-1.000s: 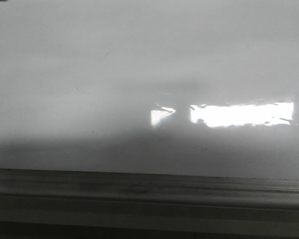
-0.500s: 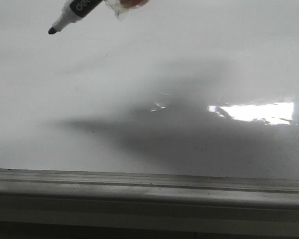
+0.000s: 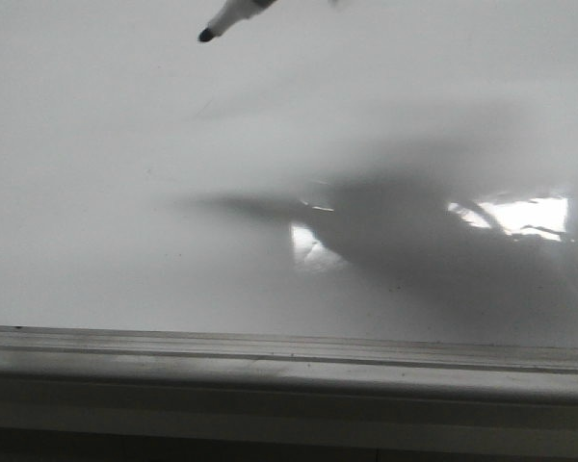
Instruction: Write number 0 on whiteboard
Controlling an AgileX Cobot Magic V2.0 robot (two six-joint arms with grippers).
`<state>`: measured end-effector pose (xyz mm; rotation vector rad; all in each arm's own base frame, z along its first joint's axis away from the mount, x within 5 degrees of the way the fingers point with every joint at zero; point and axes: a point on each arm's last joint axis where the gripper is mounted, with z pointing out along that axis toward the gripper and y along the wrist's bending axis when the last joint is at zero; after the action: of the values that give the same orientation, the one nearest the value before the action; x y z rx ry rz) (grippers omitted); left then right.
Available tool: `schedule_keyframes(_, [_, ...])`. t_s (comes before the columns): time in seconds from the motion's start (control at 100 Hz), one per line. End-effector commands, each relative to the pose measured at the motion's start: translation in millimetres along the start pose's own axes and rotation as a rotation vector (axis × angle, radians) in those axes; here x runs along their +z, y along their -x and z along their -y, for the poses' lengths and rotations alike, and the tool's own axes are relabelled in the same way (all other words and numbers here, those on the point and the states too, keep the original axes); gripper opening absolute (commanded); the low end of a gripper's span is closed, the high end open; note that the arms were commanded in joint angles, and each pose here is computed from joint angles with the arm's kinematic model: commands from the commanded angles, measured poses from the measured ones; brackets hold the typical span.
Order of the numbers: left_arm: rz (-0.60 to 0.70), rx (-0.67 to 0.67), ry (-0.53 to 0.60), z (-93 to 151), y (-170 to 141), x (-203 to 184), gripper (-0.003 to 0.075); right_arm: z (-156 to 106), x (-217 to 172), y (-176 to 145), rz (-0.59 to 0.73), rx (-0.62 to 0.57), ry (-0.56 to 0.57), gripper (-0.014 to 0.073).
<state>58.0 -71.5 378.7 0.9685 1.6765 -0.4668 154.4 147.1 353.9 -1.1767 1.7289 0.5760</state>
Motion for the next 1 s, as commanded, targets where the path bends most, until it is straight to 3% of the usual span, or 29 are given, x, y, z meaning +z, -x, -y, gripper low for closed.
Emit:
schedule_keyframes(0.0, [0.142,-0.047,0.001,-2,8,-7,0.0164,4,-22,10,0.063,0.003,-0.073,-0.0047])
schedule_keyframes(0.17, [0.178,-0.140,0.065,-7,-4,-9,0.0155,3,-46,7,0.050,-0.021,-0.118,-0.0047])
schedule_keyframes(0.32, [0.188,-0.134,0.074,-6,-10,-3,0.0155,1,-58,2,0.036,-0.013,-0.152,-0.0047])
schedule_keyframes(0.54, [0.258,-0.183,0.105,-9,-6,-3,0.0155,-4,-60,-27,-0.011,0.037,-0.212,-0.0047])
schedule_keyframes(0.81, [0.269,-0.223,0.117,-9,-10,1,0.0155,-6,-73,-40,0.139,0.089,-0.387,-0.0047])
schedule_keyframes(0.99, [0.268,-0.232,0.103,-6,-17,7,0.0155,1,-70,-38,0.173,0.116,-0.424,-0.0047])
